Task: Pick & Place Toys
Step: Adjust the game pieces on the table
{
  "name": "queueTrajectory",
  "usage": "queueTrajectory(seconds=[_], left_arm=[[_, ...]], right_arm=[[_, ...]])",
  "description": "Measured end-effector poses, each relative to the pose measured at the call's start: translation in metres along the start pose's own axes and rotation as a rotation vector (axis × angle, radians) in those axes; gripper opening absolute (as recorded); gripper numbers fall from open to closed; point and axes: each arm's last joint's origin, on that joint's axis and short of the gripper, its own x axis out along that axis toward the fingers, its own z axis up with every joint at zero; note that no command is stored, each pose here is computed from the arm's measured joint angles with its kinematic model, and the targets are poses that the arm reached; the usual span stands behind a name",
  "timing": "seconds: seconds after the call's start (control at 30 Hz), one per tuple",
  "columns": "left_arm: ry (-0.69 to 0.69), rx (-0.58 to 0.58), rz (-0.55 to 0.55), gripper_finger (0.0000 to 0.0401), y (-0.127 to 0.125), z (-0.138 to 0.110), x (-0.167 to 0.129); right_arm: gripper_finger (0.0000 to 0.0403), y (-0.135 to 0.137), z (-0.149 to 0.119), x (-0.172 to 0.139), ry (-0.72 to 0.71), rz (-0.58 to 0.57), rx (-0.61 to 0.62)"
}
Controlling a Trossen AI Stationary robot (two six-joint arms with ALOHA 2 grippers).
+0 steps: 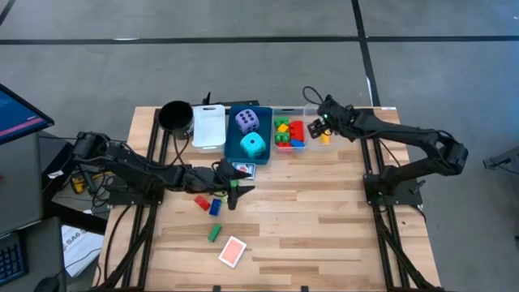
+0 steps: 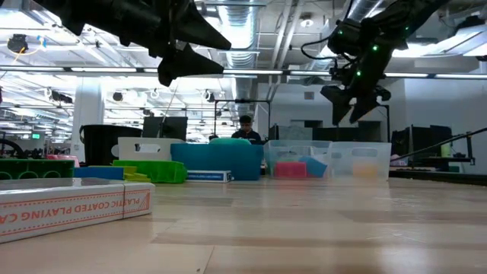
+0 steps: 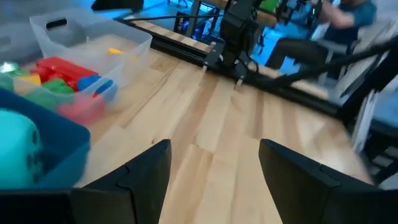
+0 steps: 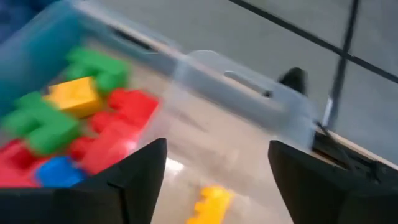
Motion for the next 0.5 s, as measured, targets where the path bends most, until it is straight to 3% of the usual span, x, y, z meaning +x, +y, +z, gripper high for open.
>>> queueTrajectory(seconds=[0.13, 0.27, 0.4, 0.5], left_arm=[[0.06, 0.128, -0.038, 0.0237, 0.001, -0.002, -0.003], [0.171, 0.195, -0.081, 0.0237, 0.004, -0.004, -0.014], [0.269, 0.23, -0.042, 0.0229, 0.011, -0.004, -0.03], [0.334, 0.232, 0.002, 0.0201, 0.017, -0.004, -0.043]], right_arm=[[0.0281, 0.033, -0.009, -0.02, -0.05, 0.106, -0.064], [0.0282, 0.08, -0.024, -0.057, -0.225, 0.203, -0.114], [0.0282, 0.126, -0.056, -0.095, -0.4, 0.24, -0.123], [0.0282, 0.151, -0.085, -0.113, -0.471, 0.261, -0.085]])
